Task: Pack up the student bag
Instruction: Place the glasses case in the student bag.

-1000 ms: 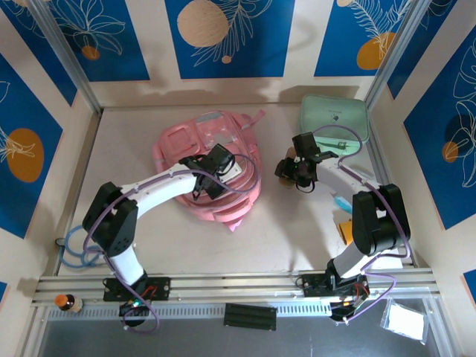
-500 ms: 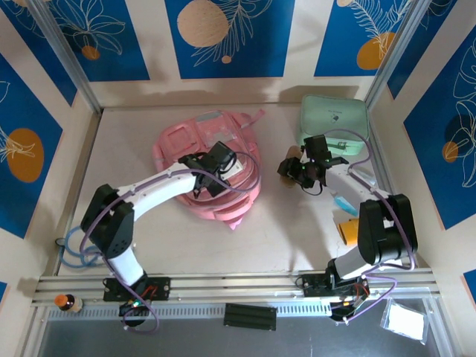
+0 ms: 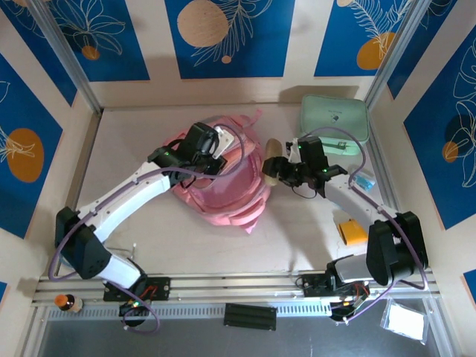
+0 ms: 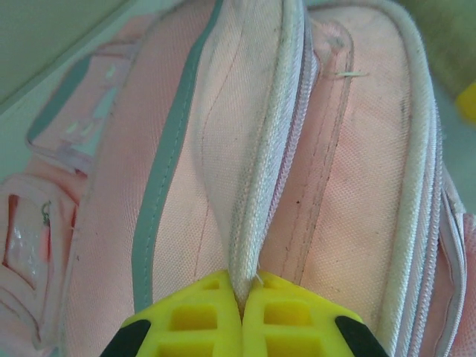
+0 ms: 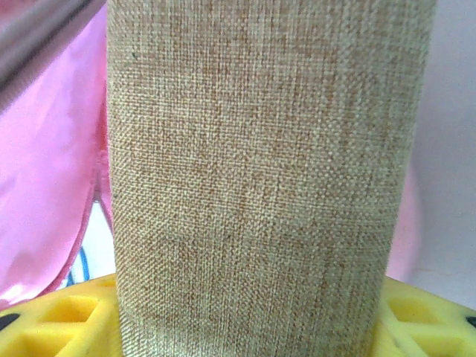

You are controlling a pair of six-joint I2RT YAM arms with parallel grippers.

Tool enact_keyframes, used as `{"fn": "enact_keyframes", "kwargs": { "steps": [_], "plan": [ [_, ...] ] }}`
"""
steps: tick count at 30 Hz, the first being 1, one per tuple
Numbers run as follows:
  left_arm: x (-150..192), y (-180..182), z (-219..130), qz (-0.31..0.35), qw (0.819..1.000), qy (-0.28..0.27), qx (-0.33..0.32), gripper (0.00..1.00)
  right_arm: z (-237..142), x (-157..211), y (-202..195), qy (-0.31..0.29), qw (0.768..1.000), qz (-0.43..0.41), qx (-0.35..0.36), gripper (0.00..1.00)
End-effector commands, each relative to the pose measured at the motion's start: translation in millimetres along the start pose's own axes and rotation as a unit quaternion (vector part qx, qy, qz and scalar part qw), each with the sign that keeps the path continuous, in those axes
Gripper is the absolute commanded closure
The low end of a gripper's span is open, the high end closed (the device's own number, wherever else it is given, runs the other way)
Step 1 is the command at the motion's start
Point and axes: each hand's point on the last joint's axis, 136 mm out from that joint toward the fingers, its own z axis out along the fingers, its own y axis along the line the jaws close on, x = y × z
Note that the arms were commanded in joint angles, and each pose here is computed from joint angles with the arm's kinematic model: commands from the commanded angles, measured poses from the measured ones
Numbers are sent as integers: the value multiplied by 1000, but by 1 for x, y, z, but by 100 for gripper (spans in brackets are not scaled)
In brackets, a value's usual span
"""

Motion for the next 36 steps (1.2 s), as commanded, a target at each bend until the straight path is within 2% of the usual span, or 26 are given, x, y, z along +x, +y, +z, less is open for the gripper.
{"fn": "enact_keyframes", "kwargs": {
  "steps": [1, 8, 17, 20, 24, 29, 32, 36],
  "plan": [
    [-71, -3, -43, -57, 990, -127, 26, 100, 1, -2, 24, -9, 1000, 15, -20, 44],
    [-98, 0, -45, -90, 983, -156, 29, 100, 39, 12, 46, 37, 999, 19, -20, 44],
    [-124, 15, -35, -142, 973, -181, 16, 100, 102, -24, 76, 36, 997, 49, -51, 44],
    [-129, 24, -32, -164, 969, -185, 13, 100, 123, -30, 85, 50, 994, 71, -72, 38],
    [-131, 28, -28, -179, 965, -190, 24, 100, 125, -32, 89, 48, 992, 73, -93, 25],
    [-123, 30, -21, -188, 966, -176, 27, 100, 105, -32, 74, 28, 993, 72, -88, 22],
    [-121, 27, -18, -192, 965, -175, 37, 100, 98, -28, 60, 19, 994, 83, -69, 27],
    [-118, 26, -17, -193, 965, -172, 40, 100, 103, -22, 50, 16, 995, 87, -41, 44]
  ]
}}
